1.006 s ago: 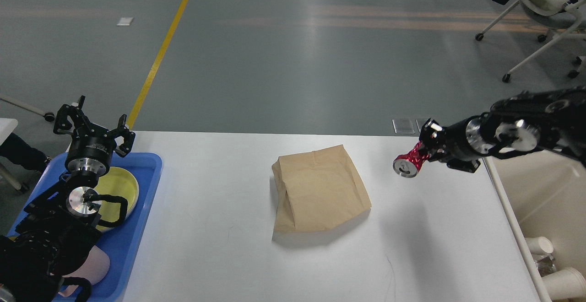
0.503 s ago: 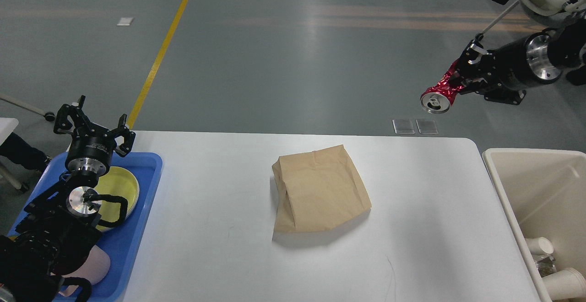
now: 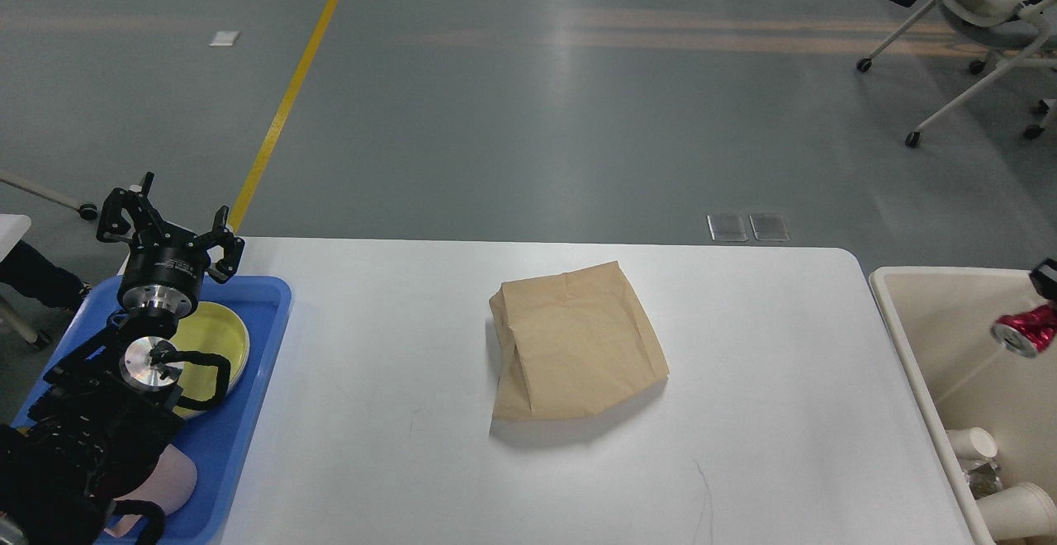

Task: Tidy desktop
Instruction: 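Lift the soda can over the white bin and drop it, then move the right gripper over the folded tan paper bag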

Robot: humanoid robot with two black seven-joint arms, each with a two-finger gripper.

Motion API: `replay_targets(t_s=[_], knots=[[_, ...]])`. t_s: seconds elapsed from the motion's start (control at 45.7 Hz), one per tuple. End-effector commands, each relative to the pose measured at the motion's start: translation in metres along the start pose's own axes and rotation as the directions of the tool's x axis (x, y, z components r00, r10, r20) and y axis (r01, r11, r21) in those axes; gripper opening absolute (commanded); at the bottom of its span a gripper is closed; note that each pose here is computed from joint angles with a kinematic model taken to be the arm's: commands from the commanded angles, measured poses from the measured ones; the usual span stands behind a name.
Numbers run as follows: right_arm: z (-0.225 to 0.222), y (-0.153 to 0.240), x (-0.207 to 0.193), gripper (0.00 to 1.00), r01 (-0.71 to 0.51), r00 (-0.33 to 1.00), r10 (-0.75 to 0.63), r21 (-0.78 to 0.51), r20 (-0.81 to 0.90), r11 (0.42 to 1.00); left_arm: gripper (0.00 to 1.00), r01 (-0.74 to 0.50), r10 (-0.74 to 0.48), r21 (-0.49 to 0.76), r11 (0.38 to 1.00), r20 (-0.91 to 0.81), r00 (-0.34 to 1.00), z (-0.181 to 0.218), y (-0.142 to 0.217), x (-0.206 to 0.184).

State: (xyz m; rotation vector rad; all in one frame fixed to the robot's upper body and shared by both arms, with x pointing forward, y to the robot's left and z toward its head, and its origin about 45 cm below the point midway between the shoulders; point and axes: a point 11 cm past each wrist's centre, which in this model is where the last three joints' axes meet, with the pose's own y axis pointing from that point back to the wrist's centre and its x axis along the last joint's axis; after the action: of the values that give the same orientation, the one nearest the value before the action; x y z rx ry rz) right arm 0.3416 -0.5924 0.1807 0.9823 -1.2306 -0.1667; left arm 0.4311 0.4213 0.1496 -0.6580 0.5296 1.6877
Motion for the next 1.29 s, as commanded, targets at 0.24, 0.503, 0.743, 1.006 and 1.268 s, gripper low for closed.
replay_targets(t_s=[0.24, 0.503, 0.743, 1.006, 1.268], knots=[[0.030, -0.024, -0.036, 1.00, -0.022, 0.995, 0.015, -0.075, -0.096, 0.997, 0.96, 0.000, 0.000, 0.000, 1.000, 0.000, 1.000, 0.000, 0.000, 0.000], [-0.073, 0.016, -0.039, 1.00, 0.058, 0.969, -0.031, 0.101, -0.245, 0.993, 0.96, 0.000, 0.000, 0.000, 1.000, 0.000, 1.000, 0.000, 0.000, 0.000], [-0.219, 0.152, -0.046, 1.00, 0.178, 0.823, 0.054, 0.346, -0.565, 0.921, 0.96, 0.000, 0.000, 0.000, 1.000, 0.000, 1.000, 0.000, 0.000, 0.000], [-0.298, 0.299, -0.093, 1.00, 0.426, 0.523, 0.044, 0.305, -0.851, 0.852, 0.96, -0.001, 0.001, 0.000, 1.000, 0.001, 1.000, 0.000, 0.000, 0.000], [-0.323, 0.354, -0.174, 1.00, 0.616, 0.372, 0.038, 0.277, -0.928, 0.737, 0.96, 0.000, 0.000, 0.000, 1.000, 0.000, 1.000, 0.000, 0.000, 0.000]])
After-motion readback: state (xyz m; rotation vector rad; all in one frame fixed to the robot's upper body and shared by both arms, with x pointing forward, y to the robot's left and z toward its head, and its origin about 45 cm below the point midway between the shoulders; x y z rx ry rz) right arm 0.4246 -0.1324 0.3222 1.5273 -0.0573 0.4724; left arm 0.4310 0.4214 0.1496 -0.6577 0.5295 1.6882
